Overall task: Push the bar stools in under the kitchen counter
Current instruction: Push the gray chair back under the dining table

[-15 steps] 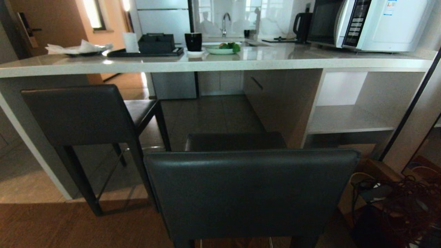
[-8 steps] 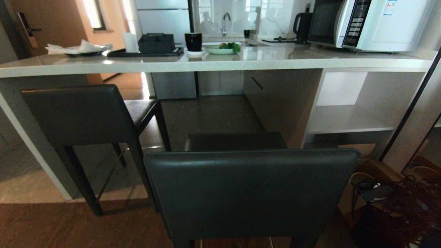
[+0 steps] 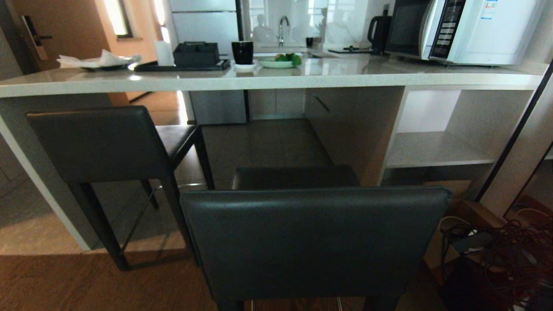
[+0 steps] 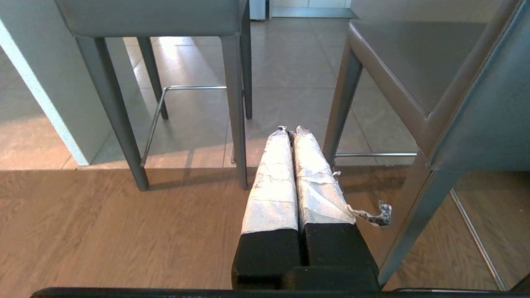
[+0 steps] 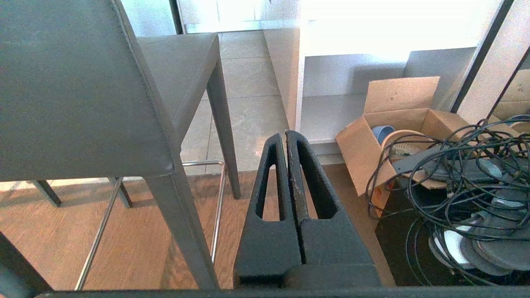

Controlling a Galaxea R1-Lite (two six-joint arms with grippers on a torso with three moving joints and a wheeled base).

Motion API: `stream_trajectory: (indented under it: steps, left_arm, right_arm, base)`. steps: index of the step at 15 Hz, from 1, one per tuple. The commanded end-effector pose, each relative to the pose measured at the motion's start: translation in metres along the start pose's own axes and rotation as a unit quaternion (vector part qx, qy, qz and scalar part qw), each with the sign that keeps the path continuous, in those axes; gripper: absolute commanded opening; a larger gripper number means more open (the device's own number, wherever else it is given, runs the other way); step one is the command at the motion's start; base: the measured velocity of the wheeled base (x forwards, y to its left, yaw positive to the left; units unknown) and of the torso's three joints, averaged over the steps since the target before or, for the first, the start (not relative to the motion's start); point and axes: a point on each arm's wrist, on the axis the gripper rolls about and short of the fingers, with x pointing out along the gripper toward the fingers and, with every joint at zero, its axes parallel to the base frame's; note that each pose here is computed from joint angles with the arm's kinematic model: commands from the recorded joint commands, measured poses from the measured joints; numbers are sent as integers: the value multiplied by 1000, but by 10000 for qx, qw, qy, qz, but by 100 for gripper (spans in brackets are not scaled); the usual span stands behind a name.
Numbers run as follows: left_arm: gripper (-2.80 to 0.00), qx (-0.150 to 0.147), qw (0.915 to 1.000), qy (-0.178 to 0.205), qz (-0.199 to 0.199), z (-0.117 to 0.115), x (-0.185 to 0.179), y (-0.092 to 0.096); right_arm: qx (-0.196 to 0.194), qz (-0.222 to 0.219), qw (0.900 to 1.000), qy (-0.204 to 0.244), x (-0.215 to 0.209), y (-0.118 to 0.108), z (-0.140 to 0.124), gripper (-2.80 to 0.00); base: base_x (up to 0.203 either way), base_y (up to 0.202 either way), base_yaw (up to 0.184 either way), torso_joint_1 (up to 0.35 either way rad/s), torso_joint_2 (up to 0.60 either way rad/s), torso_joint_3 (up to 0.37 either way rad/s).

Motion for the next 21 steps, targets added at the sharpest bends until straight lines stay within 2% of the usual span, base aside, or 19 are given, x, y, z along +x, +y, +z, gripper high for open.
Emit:
stream_trajectory:
  steps: [1,21]
  left_arm:
    - [-280,-5,10000,7,-3,0,0,0]
    - [-280,-2,10000,12,1,0,0,0]
  right_arm:
    - [1,4,10000,4,0,0,0,-280]
    - [24,4,10000,1,0,0,0,-280]
  base:
    - [0,0,0,0,0,0]
    - [0,0,0,0,0,0]
